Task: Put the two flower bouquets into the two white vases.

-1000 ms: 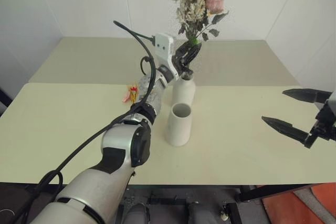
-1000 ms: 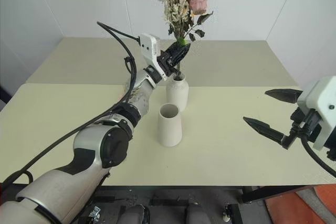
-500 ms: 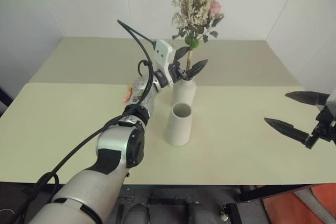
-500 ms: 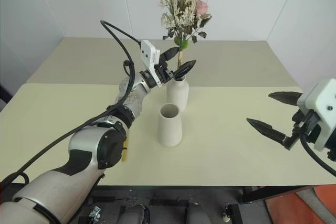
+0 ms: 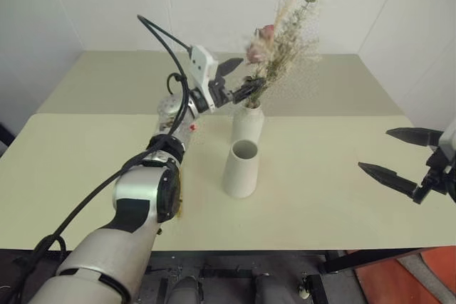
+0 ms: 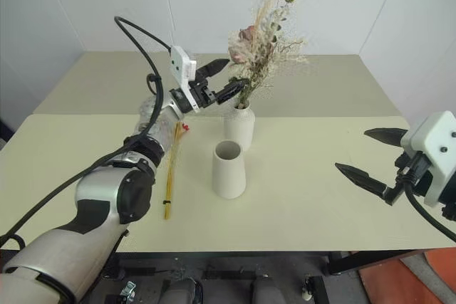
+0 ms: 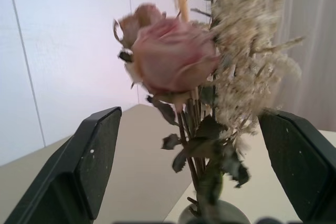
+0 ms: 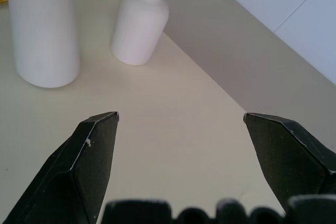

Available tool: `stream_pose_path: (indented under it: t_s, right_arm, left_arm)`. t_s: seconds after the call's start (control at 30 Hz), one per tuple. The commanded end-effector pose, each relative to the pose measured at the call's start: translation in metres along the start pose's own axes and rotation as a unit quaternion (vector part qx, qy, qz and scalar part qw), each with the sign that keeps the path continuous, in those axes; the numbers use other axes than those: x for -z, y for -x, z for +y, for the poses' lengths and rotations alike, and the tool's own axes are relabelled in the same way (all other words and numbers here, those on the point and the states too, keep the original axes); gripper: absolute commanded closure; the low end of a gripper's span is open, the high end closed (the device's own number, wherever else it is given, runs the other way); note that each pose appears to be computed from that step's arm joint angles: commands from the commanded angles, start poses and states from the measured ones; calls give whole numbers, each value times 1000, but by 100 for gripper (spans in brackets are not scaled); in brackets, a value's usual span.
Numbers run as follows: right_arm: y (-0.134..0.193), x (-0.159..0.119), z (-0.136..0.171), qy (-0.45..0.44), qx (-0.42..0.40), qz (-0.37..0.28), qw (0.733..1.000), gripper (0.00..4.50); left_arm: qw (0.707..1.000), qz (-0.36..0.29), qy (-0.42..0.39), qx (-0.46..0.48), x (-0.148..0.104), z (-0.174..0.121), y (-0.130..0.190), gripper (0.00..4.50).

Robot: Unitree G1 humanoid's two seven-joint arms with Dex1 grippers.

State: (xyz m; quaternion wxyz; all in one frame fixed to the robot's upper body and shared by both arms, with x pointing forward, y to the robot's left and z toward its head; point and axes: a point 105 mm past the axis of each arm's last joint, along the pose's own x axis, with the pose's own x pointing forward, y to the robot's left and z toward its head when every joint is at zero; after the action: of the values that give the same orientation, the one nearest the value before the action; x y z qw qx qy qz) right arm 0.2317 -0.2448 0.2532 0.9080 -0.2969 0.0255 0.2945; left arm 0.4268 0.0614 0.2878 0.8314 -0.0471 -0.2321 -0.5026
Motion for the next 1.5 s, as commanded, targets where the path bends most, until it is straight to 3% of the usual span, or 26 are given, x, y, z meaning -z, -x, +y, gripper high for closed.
stream_pose_path:
  t_s: [0.03, 0.17, 0.27, 0.33, 0.43, 0.57, 0.77, 0.9, 1.13, 1.5]
  right_arm:
    - [6, -10, -4, 27, 21, -10, 999, 0]
    - [7, -9, -4, 25, 19, -7, 999, 0]
    - [7, -9, -6, 26, 8, -2, 1000, 0]
    - [5, -10, -10, 28, 0, 1, 1000, 0]
    - [1, -13, -17, 34, -13, 1, 999, 0]
    - [-9, -14, -23, 42, -26, 2, 999, 0]
    - [-21, -24, -24, 59, -50, -6, 997, 0]
    - [-22, -28, -30, 67, -50, -6, 997, 0]
    - [-22, -26, -27, 63, -47, -5, 997, 0]
    - [-16, -24, -26, 62, -40, 2, 997, 0]
  left_arm:
    - [997, -68, 26, -5, -39, 19, 25, 3]
    - [993, -55, 28, -102, -52, 37, 54, 3]
    - [982, 19, 30, -186, -50, 31, 65, 3]
    - [959, 124, -10, -255, -38, 19, 77, 3]
    - [926, 208, 54, -311, -21, 1, 92, 3]
    - [850, 347, 115, -379, 13, -19, 114, 3]
    - [819, 392, 140, -395, 27, -25, 130, 3]
    - [792, 438, 171, -389, 51, -28, 148, 3]
    - [765, 474, 224, -375, 82, -43, 147, 3]
    - [723, 526, 239, -378, 99, -45, 154, 3]
